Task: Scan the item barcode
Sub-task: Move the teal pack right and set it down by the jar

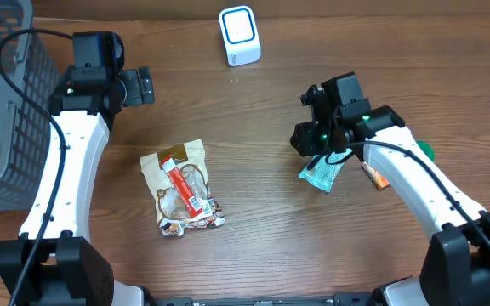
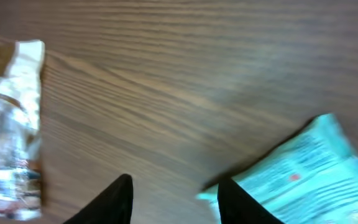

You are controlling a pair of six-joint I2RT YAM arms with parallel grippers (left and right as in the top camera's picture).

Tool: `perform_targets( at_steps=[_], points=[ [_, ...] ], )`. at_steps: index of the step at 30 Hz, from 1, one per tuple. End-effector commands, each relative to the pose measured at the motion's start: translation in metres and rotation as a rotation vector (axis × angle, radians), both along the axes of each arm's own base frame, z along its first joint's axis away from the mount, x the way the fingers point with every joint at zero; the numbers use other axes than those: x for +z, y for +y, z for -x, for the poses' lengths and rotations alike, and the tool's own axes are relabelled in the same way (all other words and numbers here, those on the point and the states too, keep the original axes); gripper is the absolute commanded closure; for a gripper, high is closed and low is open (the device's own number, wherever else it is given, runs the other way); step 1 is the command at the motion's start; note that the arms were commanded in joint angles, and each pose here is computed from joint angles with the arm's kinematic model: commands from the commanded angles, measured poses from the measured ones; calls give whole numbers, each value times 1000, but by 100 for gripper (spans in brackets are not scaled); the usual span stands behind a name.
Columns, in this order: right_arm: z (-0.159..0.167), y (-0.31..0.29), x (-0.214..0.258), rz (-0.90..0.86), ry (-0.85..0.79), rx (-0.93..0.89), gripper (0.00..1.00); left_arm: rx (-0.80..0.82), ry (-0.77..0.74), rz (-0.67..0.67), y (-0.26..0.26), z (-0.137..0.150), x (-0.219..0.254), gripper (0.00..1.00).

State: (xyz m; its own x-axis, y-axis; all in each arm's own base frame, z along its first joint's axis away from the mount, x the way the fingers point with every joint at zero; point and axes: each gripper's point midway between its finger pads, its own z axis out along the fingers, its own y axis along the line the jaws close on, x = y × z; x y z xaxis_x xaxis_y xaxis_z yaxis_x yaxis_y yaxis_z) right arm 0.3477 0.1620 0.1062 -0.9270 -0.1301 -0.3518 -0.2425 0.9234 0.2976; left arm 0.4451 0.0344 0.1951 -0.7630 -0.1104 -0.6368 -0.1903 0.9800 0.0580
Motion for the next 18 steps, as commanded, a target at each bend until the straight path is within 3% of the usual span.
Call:
perform_targets(
  at_steps=[1,12,18],
  points=[
    [-1,0,-10,2,65,-193,56,14,-6,-5,3,0,2,0],
    [15,3,-85,142,239,-207,53,14,-6,-5,3,0,2,0],
    [22,-32,-99,312,261,-257,51,14,-6,-5,3,0,2,0]
  ],
)
